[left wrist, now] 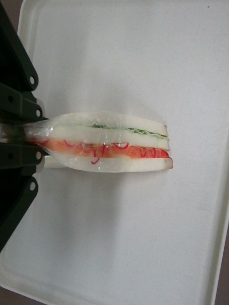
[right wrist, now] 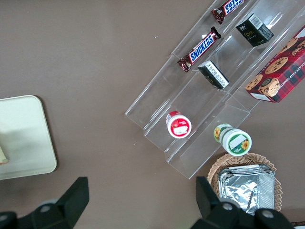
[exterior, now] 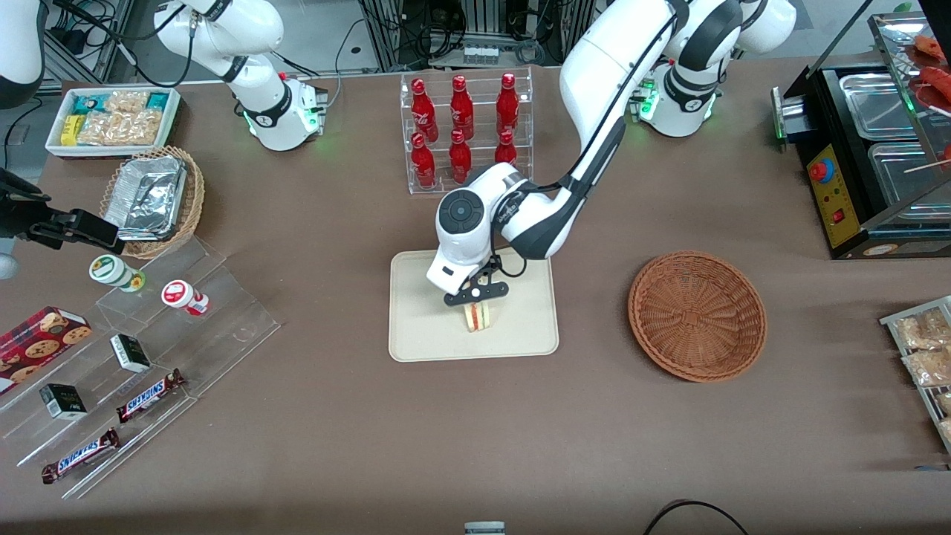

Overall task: Place sandwich from basket to tray
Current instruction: 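Lower the sandwich onto the tray and open the left gripper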

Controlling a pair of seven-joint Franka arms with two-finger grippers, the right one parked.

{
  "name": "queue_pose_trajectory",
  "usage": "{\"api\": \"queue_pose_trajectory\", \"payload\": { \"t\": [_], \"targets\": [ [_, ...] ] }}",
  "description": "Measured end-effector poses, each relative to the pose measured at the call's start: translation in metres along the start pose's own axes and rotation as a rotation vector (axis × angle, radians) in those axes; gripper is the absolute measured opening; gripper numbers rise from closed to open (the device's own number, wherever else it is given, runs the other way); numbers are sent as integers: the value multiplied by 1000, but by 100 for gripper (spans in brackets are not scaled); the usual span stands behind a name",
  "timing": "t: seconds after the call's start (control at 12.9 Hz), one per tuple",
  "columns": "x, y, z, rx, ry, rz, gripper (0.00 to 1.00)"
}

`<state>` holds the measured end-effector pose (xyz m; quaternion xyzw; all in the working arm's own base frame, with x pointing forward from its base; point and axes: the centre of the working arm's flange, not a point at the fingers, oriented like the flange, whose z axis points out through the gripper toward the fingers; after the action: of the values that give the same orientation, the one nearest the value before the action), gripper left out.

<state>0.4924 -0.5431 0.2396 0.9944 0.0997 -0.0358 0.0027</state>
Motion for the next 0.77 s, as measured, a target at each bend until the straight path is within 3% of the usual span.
{"api": "queue_pose_trajectory", "payload": {
  "t": [0.15, 0.62, 0.77],
  "targets": [
    [1, 1, -2, -5, 3, -3, 32],
    [8, 8, -33, 3, 1, -15, 99],
    [9, 9, -45, 6, -1, -15, 100]
  ]
}}
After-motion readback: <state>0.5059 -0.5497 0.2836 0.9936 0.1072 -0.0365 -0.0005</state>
